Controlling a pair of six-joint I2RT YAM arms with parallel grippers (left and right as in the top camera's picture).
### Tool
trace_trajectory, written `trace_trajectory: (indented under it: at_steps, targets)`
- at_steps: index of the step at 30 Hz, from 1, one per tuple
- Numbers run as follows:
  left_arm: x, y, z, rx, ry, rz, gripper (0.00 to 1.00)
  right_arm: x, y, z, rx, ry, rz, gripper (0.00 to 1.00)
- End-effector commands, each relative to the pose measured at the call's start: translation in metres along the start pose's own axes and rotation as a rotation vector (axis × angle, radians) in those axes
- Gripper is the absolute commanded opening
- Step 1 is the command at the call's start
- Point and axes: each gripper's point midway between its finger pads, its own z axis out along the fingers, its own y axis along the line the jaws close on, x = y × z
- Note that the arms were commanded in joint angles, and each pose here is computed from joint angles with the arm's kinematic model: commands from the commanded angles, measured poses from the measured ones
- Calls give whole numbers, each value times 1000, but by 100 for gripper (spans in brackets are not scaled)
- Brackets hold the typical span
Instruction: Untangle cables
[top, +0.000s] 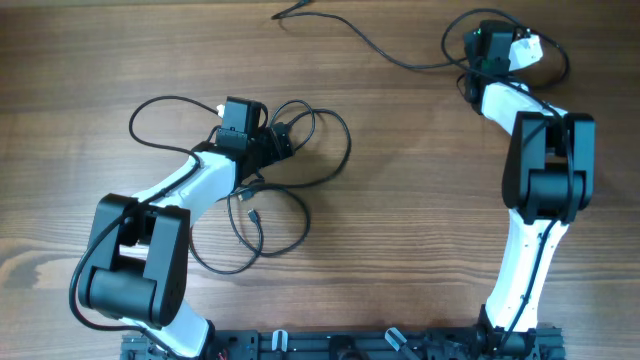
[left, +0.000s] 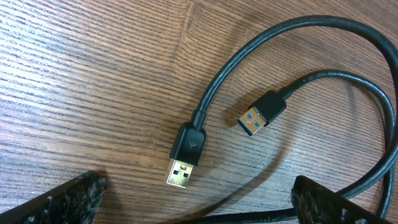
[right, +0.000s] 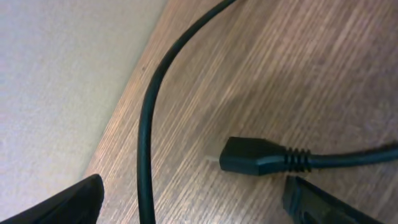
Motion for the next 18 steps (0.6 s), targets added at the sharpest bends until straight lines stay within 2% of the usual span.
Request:
trace_trajectory:
  at_steps: [1,5,8,10,15,18]
  targets:
    - [9,9,6,-25,23,-7,100,15,-7,11,-28,18,-26,92]
    - [9,9,6,-24,22,-7,100,-1,42,4,-233,-44,-160,100]
    - [9,9,6,-25,23,-7,100,-9,55,-6,-260,-44,-170,100]
    - [9,9,6,-25,23,-7,100,-11,52,-14,-211,-10,-192,100]
    - [17,0,6,32,69,44,100,-29,42,-78,-29,136,-319,100]
    - [12,-4,0,44,51,46,100,-8,66,-136,-123,324,-464,100]
